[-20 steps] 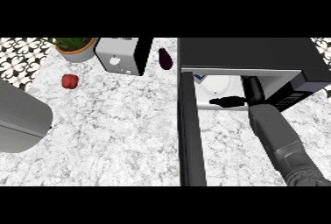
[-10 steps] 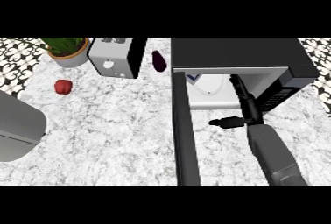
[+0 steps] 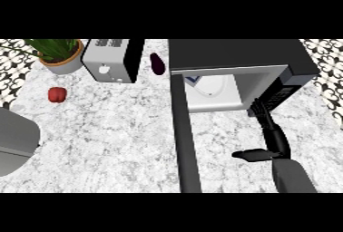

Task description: Pick up the milk, place it into the microwave and close the microwave

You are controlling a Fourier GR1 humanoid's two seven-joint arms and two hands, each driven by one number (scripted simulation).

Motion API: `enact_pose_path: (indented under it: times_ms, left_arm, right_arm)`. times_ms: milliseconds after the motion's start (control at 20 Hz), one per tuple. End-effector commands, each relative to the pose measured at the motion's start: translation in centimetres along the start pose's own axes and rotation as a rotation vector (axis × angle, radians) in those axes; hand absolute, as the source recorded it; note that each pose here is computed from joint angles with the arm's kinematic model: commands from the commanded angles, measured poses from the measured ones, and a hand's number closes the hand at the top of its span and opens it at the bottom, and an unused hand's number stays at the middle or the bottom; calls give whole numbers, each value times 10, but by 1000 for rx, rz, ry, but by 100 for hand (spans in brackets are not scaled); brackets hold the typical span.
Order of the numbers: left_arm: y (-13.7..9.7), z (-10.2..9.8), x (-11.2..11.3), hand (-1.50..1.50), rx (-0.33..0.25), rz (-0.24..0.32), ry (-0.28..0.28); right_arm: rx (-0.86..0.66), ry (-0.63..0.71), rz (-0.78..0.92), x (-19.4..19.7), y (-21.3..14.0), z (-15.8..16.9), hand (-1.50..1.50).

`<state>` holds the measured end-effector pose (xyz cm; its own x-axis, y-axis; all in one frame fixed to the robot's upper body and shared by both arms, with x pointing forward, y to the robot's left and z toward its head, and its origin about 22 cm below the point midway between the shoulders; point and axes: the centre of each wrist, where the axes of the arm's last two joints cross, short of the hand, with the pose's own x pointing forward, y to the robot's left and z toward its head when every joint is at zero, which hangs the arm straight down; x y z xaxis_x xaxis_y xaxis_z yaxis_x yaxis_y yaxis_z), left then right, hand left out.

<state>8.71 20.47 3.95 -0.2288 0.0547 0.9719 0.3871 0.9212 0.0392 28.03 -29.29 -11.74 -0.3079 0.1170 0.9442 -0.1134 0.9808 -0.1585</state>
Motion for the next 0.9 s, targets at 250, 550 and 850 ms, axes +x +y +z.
enact_pose_path:
  times_ms: [250,550,850]
  left_arm:
    - [-43,-66,-22,150,-93,-68,34]
    - [-54,-110,-38,150,-263,-114,112]
    - [-78,-133,-100,150,-465,-223,215]
  right_arm:
    - [-58,-34,-10,30,-38,75,-150]
    - [-108,1,95,68,-70,137,-150]
    - [-129,-42,105,99,-97,144,-150]
